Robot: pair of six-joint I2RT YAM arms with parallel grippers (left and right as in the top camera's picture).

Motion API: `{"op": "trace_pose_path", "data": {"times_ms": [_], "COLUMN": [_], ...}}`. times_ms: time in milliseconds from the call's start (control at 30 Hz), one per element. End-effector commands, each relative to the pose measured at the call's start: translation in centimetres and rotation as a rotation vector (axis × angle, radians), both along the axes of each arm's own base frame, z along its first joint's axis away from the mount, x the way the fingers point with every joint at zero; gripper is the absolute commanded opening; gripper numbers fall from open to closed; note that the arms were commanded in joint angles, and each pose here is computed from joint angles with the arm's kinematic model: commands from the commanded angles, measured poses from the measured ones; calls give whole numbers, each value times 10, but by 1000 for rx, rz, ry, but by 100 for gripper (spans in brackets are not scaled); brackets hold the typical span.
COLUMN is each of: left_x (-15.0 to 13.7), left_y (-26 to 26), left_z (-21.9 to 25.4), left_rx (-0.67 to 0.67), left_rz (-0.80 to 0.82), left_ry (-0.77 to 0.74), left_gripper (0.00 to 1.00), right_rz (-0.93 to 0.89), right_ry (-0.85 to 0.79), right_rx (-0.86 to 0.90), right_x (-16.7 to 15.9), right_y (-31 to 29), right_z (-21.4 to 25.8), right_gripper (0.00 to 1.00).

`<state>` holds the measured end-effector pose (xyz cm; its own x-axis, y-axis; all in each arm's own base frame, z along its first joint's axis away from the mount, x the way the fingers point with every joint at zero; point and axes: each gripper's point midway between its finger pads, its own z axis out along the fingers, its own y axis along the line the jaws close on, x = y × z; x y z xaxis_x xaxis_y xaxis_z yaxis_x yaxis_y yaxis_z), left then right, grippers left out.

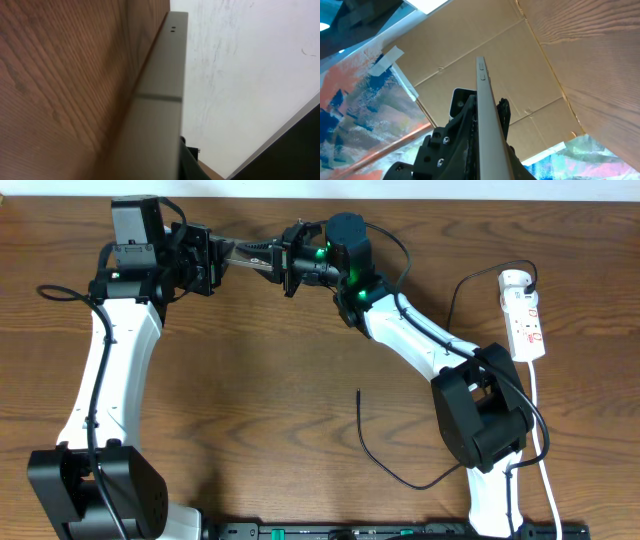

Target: Plug charger to phone and switch on socket

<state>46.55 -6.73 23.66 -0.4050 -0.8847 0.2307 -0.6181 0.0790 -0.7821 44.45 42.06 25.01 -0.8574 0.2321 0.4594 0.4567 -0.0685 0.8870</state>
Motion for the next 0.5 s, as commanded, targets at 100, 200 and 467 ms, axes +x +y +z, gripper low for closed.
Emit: {"op": "trace_pose_path", "data": {"times_ms": [100,200,467], "left_x": [1,1,1], "left_y": [-6,-6,-6], "left_z": [5,6,6], "left_rx": [-23,-20,-20], "left_rz": [-2,-4,-4], "left_ry": [-3,-5,-5], "left_gripper": [8,8,8], "right_rz": [133,134,133], "right_ry": [-154,-160,-166], "right_rx": [6,5,4], "right_x": [-37,-37,-37], "right_y": [25,25,25], "right_z": [19,19,19], "right_gripper": [24,32,44]}}
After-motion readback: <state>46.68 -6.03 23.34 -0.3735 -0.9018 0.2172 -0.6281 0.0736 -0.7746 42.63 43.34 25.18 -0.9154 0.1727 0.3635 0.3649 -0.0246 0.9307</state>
